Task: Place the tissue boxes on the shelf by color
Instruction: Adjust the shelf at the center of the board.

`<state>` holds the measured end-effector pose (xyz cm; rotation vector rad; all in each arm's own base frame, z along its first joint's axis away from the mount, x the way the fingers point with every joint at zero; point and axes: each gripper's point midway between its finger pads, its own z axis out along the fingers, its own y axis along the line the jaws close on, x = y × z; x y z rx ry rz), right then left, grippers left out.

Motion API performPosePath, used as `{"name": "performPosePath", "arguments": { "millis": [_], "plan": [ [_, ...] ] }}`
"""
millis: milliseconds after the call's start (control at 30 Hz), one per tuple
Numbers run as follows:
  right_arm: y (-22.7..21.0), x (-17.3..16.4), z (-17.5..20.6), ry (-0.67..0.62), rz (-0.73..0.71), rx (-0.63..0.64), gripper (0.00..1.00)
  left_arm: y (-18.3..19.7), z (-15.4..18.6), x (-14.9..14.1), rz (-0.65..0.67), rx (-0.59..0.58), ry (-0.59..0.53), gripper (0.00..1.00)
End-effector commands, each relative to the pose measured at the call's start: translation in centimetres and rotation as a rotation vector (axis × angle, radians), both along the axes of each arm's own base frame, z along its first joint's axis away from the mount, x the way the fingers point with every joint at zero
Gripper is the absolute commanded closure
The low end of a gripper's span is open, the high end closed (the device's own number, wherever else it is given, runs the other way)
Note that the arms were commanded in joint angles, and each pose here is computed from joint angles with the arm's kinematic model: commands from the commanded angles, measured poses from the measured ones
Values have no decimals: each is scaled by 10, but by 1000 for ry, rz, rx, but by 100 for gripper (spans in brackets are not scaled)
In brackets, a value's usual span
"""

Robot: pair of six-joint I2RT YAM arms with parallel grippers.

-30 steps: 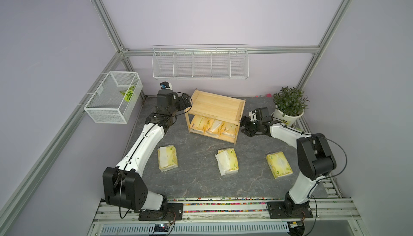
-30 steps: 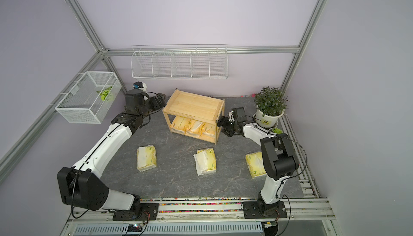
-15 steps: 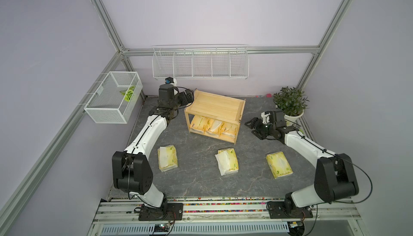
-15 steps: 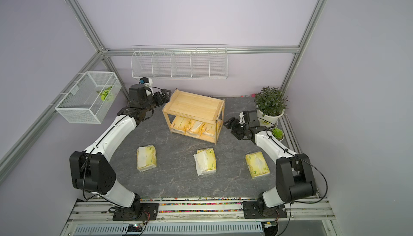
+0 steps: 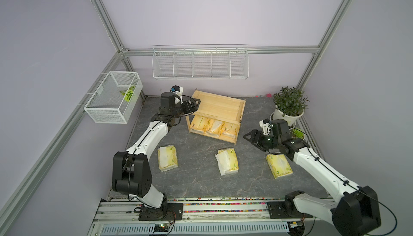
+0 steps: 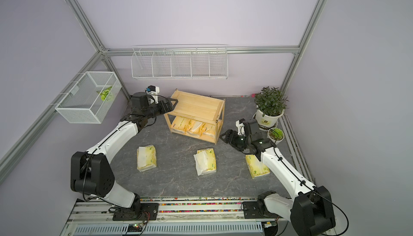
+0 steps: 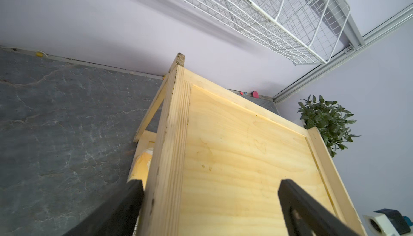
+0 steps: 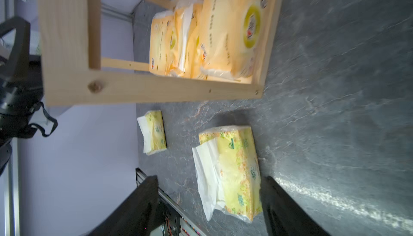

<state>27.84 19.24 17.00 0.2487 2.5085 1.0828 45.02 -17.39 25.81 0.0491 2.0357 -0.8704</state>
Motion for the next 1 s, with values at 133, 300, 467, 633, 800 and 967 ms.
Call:
{"name": "performPosePath", "arguments": {
  "millis": [133, 300, 467, 633, 800, 967],
  "plan": [
    [20, 15, -30, 31, 10, -41, 24, -7, 18, -31, -51, -109, -37, 0],
    [26, 48, -26, 2, -6, -81, 24, -7, 9, -41, -48, -128, -19, 0],
    [22, 77, -22, -11, -36, -90, 24, -10, 3, -45, -51, -134, -11, 0],
    [7, 95, -26, 0, -71, -98, 25, -11, 4, -44, -49, -136, -15, 0],
    [10, 89, -18, -6, -23, -75, 25, -8, 8, -40, -32, -108, -29, 0],
    [10, 57, -12, 2, 46, -45, 24, 11, 24, -31, 74, -28, -55, 0]
  ]
}}
